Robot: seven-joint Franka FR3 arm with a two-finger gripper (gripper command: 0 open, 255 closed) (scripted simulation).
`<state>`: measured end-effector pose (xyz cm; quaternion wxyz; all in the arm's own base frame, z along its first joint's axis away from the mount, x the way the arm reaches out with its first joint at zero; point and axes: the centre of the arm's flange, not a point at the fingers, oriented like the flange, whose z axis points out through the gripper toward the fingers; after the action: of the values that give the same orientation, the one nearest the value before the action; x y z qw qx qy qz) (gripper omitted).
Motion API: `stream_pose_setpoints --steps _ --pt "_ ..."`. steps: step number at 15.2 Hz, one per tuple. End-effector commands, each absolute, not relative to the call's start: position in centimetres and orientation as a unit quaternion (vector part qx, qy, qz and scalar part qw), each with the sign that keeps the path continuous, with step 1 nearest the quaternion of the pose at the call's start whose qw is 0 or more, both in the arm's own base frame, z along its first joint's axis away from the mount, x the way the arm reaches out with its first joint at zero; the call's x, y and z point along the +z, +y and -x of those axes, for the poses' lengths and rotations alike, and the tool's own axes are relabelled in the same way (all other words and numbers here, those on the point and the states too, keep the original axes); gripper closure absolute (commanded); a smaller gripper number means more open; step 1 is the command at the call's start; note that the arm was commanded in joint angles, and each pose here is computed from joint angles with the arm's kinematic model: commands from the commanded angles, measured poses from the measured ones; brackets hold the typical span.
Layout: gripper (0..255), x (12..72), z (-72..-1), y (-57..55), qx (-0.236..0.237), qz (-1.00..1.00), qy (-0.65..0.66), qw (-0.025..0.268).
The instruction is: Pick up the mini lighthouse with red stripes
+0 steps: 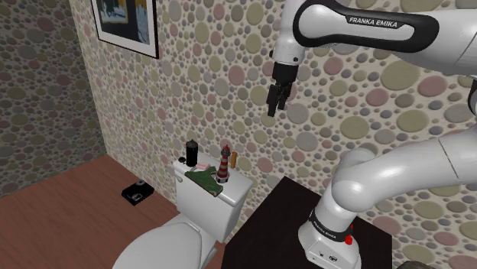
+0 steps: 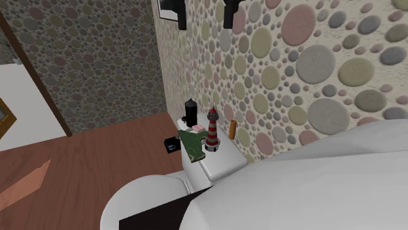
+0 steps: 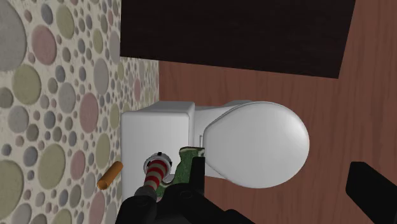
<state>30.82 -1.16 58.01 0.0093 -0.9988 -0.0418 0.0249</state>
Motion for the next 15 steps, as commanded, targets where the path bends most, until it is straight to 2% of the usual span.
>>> stream_pose_setpoints --steps 1,15 --pt "0 58.0 -30.8 -1.2 0.025 0.999 -0.042 0.009" --pt "0 43.3 -39.2 -7.5 -0.014 0.999 -0.008 0.027"
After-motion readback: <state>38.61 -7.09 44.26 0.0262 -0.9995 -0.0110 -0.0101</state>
